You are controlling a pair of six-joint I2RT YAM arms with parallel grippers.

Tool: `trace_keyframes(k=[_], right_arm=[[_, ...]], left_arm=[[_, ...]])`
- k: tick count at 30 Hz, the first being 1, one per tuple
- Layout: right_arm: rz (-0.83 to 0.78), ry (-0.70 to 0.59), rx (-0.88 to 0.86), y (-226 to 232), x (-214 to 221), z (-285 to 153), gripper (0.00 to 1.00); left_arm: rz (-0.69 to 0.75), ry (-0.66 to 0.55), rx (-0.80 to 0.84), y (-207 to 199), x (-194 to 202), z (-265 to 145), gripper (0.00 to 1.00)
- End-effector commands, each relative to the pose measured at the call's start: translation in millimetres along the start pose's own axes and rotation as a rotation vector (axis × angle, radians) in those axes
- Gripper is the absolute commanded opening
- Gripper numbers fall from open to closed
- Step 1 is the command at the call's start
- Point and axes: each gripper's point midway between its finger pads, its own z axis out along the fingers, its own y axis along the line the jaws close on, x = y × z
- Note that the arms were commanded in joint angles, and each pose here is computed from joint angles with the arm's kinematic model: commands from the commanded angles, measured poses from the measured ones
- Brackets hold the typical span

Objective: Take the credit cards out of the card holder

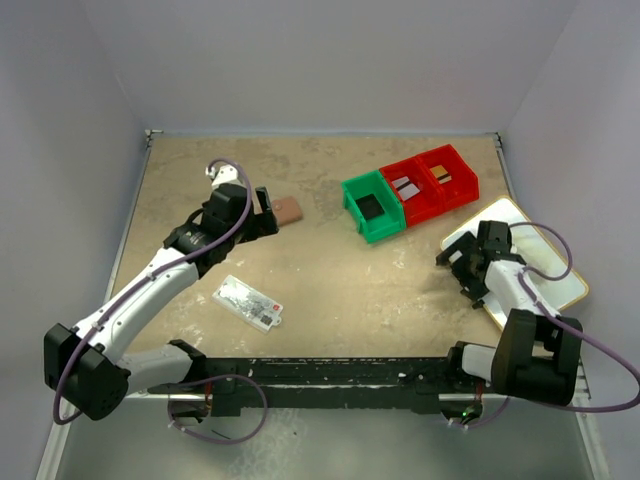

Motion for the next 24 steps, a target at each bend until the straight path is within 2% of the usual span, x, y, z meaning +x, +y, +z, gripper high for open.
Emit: trace_keyframes(k=[1, 8, 11, 17, 24], right_arm=[[0.009, -0.06, -0.008, 2, -22, -1, 1.0], [-0.065, -0.086, -0.036, 16, -43, 11, 1.0], [-0.117, -0.097, -0.117, 35, -52, 9, 1.0], [-0.193, -0.17, -0.144, 48, -76, 7, 1.0], [-0.147, -0.199, 0.02, 29, -95, 21, 1.0]], left_arm=[[-0.006, -0.052, 0.036, -8, -18, -13, 0.92], [-0.013, -0.044, 0.05, -10, -16, -12, 0.92], [-0.014, -0.042, 0.05, -11, -15, -11, 0.92], [-0.021, -0.038, 0.056, -14, -14, -7, 0.92], [-0.018, -0.03, 0.063, -17, -14, -6, 0.92]])
